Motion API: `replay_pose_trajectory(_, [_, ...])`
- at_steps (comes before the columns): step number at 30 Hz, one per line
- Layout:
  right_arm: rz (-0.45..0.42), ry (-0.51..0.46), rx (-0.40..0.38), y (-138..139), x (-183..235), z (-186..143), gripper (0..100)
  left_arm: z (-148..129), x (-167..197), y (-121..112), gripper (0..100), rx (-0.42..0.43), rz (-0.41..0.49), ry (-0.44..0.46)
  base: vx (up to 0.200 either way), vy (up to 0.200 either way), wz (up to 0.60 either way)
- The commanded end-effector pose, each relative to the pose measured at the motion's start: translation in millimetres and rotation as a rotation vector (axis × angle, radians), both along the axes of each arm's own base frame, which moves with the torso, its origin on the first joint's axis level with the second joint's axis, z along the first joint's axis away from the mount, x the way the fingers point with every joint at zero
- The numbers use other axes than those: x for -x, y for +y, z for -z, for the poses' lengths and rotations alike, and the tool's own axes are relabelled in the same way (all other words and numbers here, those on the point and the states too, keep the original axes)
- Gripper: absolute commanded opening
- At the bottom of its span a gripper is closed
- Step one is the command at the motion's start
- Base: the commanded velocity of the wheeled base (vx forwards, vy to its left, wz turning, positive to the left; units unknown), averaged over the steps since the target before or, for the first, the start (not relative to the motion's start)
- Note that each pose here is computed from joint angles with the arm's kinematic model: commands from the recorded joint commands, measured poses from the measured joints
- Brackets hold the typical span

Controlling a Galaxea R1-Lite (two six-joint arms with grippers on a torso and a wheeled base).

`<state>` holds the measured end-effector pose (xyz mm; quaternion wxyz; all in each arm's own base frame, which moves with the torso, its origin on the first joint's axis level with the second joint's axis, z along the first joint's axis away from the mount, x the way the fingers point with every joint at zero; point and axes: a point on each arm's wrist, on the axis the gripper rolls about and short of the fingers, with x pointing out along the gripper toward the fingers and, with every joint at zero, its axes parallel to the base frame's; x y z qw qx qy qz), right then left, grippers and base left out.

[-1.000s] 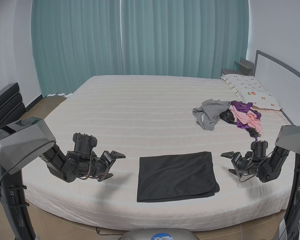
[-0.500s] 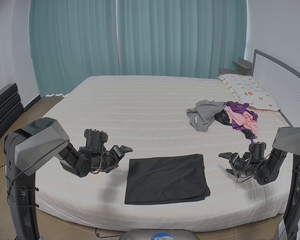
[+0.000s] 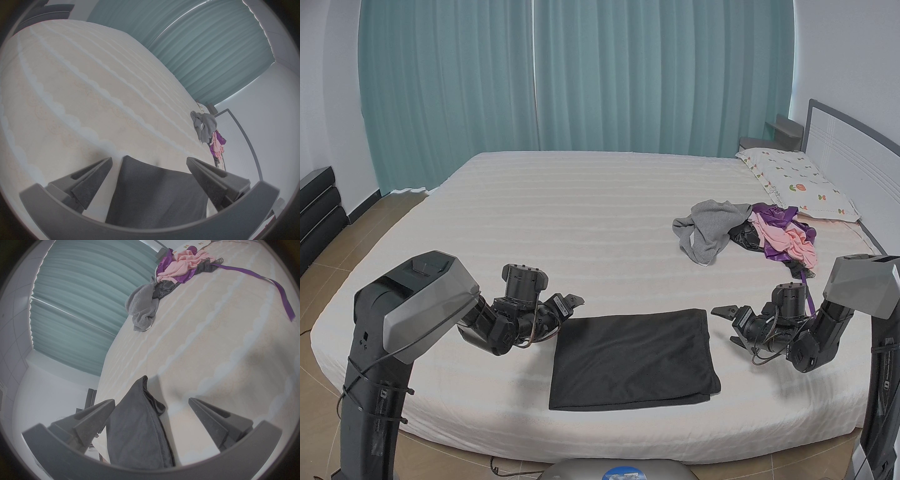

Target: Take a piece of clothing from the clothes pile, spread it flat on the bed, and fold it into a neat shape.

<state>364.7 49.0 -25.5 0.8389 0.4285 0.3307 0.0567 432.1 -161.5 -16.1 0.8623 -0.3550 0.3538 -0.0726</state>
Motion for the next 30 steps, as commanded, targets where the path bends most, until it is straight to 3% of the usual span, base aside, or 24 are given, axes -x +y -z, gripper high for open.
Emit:
replay_pose_trajectory(1, [-0.009,0.002,0.005,6.7,-6.8,7.3,100,19.4,-2.0,-8.7,100,-0.024,0.013,0.02,0.0,0.0,0.0])
replay_pose_trajectory(5, [-0.013,-0.02,0.002,9.9,-13.4,3.6,100,22.0,-6.1,-11.0,100,-0.033,0.012,0.023,0.0,0.0,0.0])
replay_pose_trajectory(6, [-0.012,-0.025,0.002,10.0,-14.7,3.2,100,22.0,-6.8,-11.2,0,-0.035,0.009,0.025,0.0,0.0,0.0])
replay_pose_trajectory(10, [-0.024,-0.042,0.005,19.0,-19.8,2.2,100,21.4,-8.9,-10.6,0,-0.046,-0.015,0.017,0.0,0.0,0.0])
replay_pose_trajectory(14, [0.021,-0.032,0.06,34.8,-36.9,3.8,100,20.0,-10.4,-10.0,0,-0.079,-0.083,-0.008,0.0,0.0,0.0])
replay_pose_trajectory(29, [-0.01,-0.038,0.094,41.4,-62.3,-9.4,100,17.0,-11.0,-9.7,0,-0.055,-0.119,-0.046,0.0,0.0,0.0])
replay_pose_trajectory(30, [-0.017,-0.036,0.099,41.6,-63.2,-9.4,0,17.0,-11.0,-9.7,0,-0.054,-0.12,-0.045,0.0,0.0,0.0])
